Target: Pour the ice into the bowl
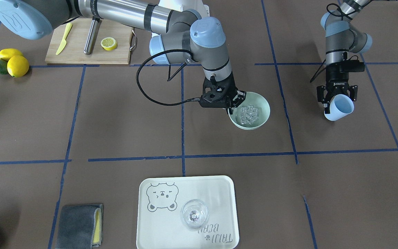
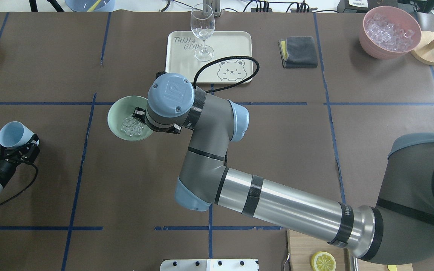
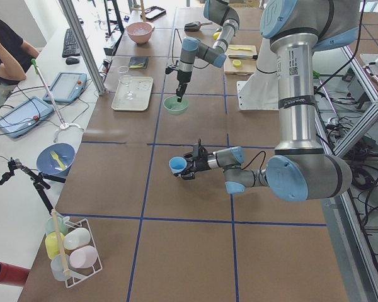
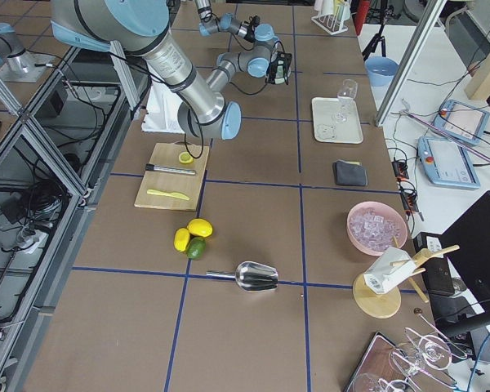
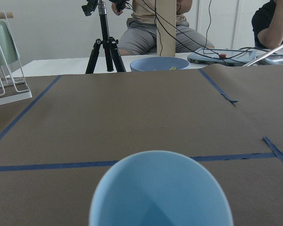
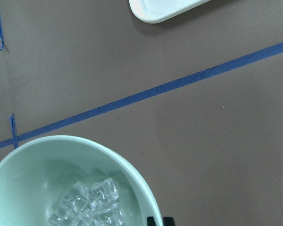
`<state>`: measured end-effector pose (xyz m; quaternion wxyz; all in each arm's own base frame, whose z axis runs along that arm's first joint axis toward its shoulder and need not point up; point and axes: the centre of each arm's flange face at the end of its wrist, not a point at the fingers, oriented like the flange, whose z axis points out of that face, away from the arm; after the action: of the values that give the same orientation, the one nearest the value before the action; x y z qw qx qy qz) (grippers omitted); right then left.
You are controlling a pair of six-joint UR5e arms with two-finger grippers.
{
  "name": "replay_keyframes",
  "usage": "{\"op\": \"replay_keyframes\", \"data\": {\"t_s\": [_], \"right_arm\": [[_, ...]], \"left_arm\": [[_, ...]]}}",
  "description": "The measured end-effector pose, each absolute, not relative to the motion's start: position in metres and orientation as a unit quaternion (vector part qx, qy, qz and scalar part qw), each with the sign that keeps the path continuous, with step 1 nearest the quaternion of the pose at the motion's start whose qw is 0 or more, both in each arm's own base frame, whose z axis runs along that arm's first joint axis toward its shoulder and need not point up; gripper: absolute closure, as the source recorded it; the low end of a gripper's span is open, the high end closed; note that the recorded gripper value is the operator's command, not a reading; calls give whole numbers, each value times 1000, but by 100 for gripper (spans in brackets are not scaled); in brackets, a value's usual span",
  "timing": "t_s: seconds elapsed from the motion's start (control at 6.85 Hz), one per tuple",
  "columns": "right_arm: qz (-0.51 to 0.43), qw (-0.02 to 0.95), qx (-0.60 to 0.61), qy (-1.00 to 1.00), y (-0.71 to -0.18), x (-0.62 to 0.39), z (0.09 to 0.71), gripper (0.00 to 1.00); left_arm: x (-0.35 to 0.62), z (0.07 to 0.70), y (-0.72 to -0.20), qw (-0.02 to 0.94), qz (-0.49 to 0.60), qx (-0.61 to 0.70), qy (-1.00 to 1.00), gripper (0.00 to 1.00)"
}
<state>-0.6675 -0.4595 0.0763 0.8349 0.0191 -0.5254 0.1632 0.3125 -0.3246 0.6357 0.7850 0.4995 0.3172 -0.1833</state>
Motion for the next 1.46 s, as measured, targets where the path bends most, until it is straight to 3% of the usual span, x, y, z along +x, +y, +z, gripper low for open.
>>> {"op": "replay_keyframes", "data": {"t_s": [1.46], "right_arm": [[164, 827, 16, -538, -470, -639, 79, 100]], "left_arm": [[301, 620, -325, 782, -165, 514, 312, 0]]}}
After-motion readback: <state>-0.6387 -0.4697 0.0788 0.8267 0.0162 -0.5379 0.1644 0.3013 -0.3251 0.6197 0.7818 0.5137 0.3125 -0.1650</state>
